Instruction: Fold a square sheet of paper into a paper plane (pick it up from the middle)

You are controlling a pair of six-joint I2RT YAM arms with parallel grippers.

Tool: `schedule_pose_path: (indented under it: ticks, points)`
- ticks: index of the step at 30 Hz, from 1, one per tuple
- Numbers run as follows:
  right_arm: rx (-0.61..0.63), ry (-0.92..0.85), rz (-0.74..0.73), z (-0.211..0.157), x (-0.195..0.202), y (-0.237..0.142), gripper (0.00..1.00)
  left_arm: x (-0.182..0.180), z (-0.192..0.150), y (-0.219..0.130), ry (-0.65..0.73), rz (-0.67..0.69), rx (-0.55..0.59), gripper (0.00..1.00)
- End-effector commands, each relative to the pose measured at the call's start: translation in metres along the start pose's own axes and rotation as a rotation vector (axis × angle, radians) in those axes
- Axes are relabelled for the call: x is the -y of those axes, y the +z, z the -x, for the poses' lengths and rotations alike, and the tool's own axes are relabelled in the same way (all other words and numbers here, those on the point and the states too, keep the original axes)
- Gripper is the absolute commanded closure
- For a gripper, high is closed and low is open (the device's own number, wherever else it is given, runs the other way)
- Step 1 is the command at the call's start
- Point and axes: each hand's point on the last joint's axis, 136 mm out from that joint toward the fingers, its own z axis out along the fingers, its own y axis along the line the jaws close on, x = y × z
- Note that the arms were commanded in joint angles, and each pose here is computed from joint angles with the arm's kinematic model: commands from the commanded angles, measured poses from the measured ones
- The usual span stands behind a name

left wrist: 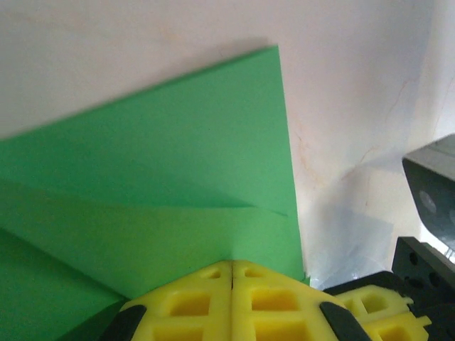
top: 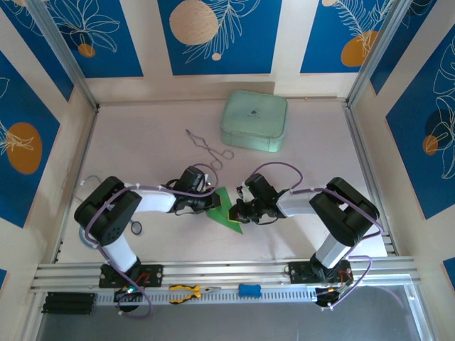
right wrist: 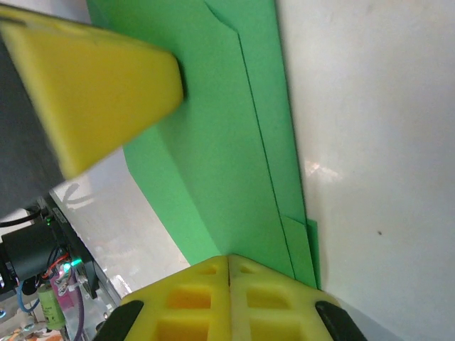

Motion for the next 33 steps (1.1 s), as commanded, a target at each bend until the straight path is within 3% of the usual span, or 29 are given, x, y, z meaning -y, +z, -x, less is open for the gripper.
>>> schedule_pose_path:
  ticks: [1,18,33]
  points:
    - [-0.136,0.132,-0.183,-0.045,0.06,0.002,1.0,-0.043,0.026,-0.004,-0.035,0.153,0.082,1.0]
    - [-0.143,0.127,-0.17,-0.045,0.059,0.003,1.0,-0.071,0.057,-0.021,-0.06,0.199,0.111,1.0]
    - [-0.144,0.122,-0.149,-0.043,0.056,0.006,1.0,-0.069,0.069,-0.033,-0.046,0.232,0.136,1.0]
